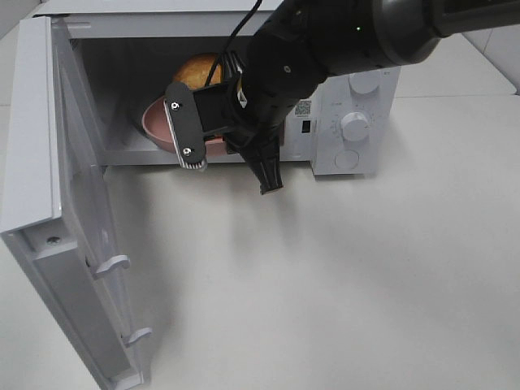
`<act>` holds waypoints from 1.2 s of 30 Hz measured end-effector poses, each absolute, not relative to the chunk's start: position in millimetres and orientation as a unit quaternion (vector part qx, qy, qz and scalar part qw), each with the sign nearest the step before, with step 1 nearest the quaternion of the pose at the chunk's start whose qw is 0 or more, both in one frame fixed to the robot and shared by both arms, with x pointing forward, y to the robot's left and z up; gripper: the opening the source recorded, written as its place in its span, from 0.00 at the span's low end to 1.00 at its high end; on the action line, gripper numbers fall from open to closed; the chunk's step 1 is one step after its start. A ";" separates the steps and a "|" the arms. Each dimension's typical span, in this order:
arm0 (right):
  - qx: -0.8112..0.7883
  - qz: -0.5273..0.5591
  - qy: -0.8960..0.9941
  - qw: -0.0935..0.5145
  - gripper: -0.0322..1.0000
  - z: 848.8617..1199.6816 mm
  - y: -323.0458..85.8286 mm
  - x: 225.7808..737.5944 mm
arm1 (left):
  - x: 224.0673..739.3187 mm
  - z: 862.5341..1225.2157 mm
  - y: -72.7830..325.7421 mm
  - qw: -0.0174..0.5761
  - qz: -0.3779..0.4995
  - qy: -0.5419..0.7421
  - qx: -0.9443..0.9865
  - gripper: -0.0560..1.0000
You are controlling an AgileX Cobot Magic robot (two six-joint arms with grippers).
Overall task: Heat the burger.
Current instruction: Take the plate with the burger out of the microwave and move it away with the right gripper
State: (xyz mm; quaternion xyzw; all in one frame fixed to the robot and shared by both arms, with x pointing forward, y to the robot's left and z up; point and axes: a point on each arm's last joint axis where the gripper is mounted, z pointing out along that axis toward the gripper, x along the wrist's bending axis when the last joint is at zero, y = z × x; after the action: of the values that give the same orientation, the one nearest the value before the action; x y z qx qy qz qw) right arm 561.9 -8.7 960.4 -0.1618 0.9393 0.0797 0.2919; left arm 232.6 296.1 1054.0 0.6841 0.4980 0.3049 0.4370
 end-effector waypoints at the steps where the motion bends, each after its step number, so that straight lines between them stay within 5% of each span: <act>1: -0.173 0.082 0.936 0.295 0.08 962.9 -12.9 556.8 | 232.6 1054.0 296.1 0.437 0.305 0.498 0.684 0.05; 36: -0.203 0.085 0.936 0.276 0.08 984.6 -117.9 427.7 | 232.6 1054.0 296.1 0.437 0.305 0.498 0.684 0.05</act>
State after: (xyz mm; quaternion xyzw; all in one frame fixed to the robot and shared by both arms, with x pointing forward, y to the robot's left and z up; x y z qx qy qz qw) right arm 427.7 -117.9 984.6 -0.2034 0.9357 0.0847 0.2756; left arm 232.6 296.1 1054.0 0.6841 0.4980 0.3049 0.4370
